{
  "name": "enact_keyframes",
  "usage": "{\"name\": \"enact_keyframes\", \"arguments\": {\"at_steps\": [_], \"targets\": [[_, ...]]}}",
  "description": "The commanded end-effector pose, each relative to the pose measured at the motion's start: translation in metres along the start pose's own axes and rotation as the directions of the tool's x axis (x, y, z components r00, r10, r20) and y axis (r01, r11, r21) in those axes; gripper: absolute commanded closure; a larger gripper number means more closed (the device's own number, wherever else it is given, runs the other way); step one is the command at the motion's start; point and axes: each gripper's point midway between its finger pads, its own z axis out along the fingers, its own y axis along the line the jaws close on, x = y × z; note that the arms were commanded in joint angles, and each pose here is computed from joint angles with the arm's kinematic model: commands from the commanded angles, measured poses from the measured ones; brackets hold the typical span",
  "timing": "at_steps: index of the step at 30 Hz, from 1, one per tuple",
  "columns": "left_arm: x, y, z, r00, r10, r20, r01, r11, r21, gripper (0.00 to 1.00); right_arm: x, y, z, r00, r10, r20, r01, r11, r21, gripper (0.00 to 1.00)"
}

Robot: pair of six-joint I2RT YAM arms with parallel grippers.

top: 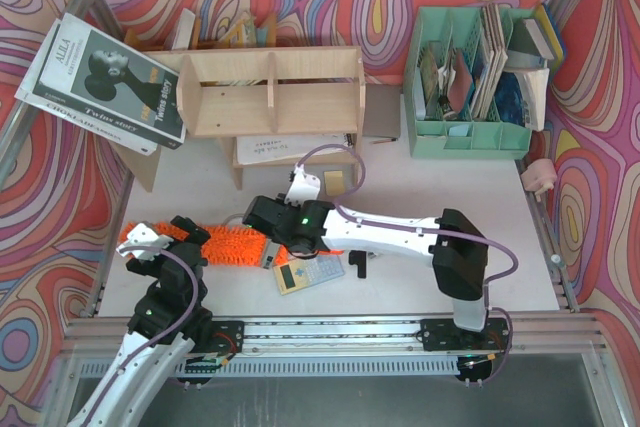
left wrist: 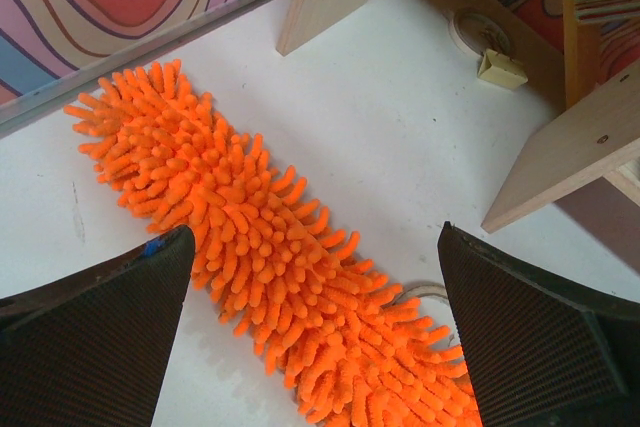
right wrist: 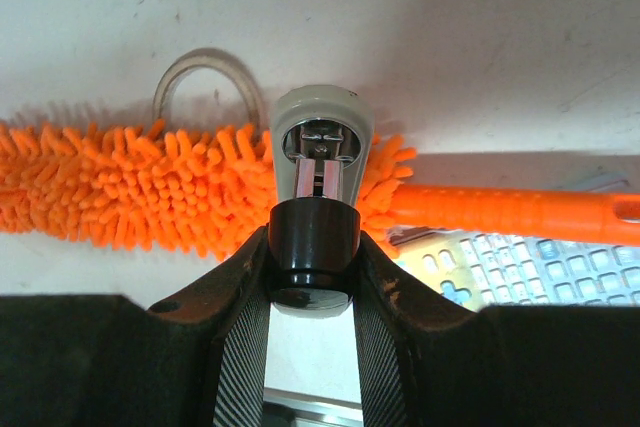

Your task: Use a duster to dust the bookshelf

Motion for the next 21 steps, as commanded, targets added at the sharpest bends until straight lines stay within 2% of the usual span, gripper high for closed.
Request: {"name": "enact_keyframes", "arguments": {"at_steps": [1, 21], "targets": [[0.006, -0.001, 0.002, 1.000, 0.020, -0.007, -0.020, 1.000, 0.008, 0.01, -0.039, -0.006, -0.017, 0.989, 0.125, 0.072, -0.124, 0.992, -0.021, 1.00], [0.007, -0.004, 0.002, 1.000, 0.028, -0.013, -0.028, 0.999, 0.015, 0.02, -0.087, -0.080, -0.027, 0.930, 0.341, 0.135, -0.352, 0.934, 0.063, 1.00]]}}
